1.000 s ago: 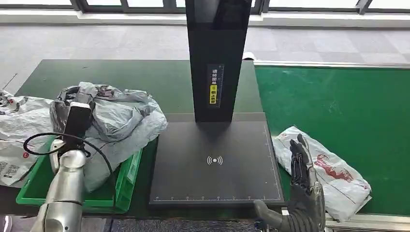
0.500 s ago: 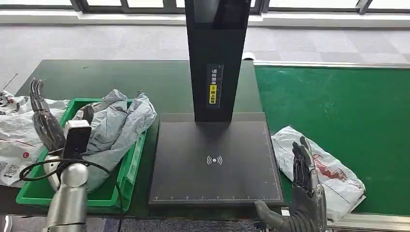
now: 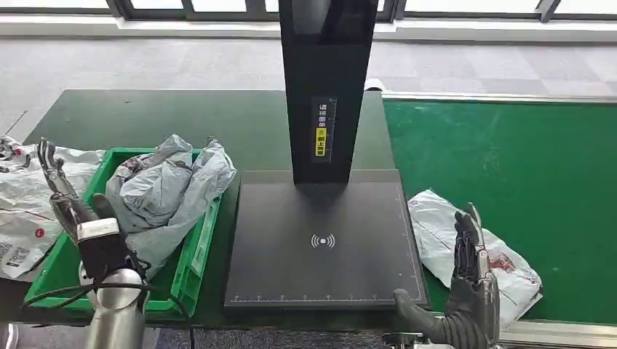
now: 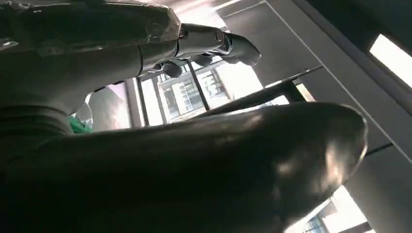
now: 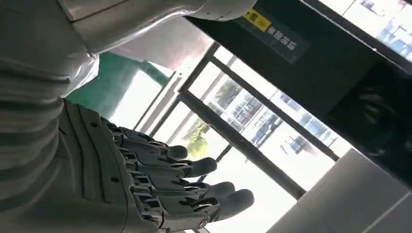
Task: Moved the parcel from conveyor to table for the left to box.
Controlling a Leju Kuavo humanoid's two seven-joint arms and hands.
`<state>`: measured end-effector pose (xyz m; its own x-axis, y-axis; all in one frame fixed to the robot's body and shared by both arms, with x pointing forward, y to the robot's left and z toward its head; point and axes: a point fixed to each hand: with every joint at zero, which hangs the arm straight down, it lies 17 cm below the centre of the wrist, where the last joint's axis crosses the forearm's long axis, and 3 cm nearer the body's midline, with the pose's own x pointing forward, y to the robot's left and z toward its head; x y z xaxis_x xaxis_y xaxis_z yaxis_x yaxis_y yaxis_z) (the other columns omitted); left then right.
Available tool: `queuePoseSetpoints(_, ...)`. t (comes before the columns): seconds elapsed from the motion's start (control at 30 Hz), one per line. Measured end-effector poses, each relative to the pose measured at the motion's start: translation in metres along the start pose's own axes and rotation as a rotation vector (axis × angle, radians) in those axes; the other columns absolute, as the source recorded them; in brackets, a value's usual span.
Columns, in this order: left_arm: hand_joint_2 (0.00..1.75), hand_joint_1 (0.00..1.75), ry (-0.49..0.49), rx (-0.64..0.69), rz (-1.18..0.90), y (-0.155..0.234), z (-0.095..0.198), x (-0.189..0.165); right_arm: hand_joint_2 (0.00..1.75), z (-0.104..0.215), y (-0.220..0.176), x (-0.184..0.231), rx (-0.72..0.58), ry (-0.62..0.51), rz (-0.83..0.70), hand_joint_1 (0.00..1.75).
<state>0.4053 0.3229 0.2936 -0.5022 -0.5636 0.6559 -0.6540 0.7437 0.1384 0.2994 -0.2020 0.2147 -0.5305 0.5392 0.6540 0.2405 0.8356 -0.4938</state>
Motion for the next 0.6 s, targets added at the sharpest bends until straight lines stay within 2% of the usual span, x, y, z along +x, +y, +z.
queuePoseSetpoints(0.23, 0.0, 0.0, -0.004, -0.011, 0.057, -0.005, 0.005, 0.011, 1.75, 0.003, -0.002, -0.014, 0.004, 0.045, 0.058, 0.0)
queuePoseSetpoints(0.3, 0.0, 0.0, -0.005, -0.057, 0.152, -0.015, 0.013, 0.019, 1.75, 0.006, -0.007, -0.037, 0.008, 0.131, 0.175, 0.0)
queuePoseSetpoints(0.47, 0.0, 0.0, 0.043, -0.214, 0.44, -0.067, 0.056, 0.054, 1.75, 0.026, -0.042, -0.107, 0.021, 0.322, 0.541, 0.0)
queuePoseSetpoints(0.53, 0.0, 0.0, 0.09, -0.26, 0.575, -0.083, 0.07, 0.063, 1.75, 0.037, -0.052, -0.13, 0.038, 0.385, 0.628, 0.0)
queuePoseSetpoints(0.6, 0.0, 0.0, 0.13, -0.296, 0.651, -0.096, 0.083, 0.067, 1.75, 0.047, -0.057, -0.154, 0.047, 0.456, 0.65, 0.0)
